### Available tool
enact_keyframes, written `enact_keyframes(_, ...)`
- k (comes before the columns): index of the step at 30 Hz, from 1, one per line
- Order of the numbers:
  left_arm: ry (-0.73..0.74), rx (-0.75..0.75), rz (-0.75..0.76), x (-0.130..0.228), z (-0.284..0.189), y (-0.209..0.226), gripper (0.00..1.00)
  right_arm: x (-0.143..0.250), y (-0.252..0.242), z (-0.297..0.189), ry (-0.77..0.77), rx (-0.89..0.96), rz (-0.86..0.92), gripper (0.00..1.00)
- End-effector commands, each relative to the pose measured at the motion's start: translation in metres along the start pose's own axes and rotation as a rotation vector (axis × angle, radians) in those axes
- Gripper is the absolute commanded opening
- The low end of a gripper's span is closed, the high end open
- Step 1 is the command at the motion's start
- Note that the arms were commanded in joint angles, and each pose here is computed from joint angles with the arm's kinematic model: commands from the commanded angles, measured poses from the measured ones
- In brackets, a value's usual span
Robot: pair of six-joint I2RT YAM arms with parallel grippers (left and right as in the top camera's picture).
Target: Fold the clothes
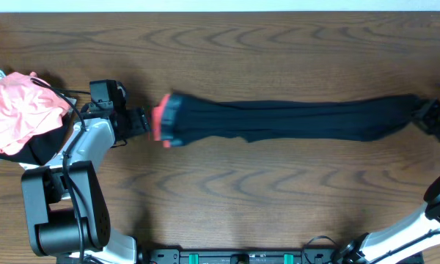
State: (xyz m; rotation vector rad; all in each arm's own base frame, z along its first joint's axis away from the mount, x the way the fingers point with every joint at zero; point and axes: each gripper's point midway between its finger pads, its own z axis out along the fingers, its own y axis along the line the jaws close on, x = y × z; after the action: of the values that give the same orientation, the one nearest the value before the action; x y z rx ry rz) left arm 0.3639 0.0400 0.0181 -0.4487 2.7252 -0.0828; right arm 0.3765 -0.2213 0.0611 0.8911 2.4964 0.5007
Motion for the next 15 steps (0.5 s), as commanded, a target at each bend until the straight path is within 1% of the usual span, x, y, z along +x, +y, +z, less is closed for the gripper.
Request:
enact_keyframes(1, 0.023, -0.014, -0.013, 0.007, 0.005, 0.005, 0.87, -0.025, -0.013, -0.03, -0.072, 0.115, -0.03, 0.01)
enact_keyframes(6, 0.029, -0.016, -0.014, 0.008, 0.005, 0.005, 0.87, -0.034, -0.018, -0.041, -0.088, 0.163, -0.04, 0.01)
enact_keyframes(9, 0.033, -0.017, -0.014, 0.009, 0.005, 0.006, 0.87, -0.038, -0.013, -0.047, -0.087, 0.162, -0.057, 0.01)
enact_keyframes(10, 0.033, -0.017, -0.014, 0.009, 0.005, 0.006, 0.87, -0.039, -0.008, -0.05, -0.086, 0.15, -0.062, 0.01)
enact_keyframes(15, 0.033, -0.017, -0.014, 0.009, 0.005, 0.006, 0.87, -0.037, 0.036, -0.057, -0.06, 0.075, -0.198, 0.01)
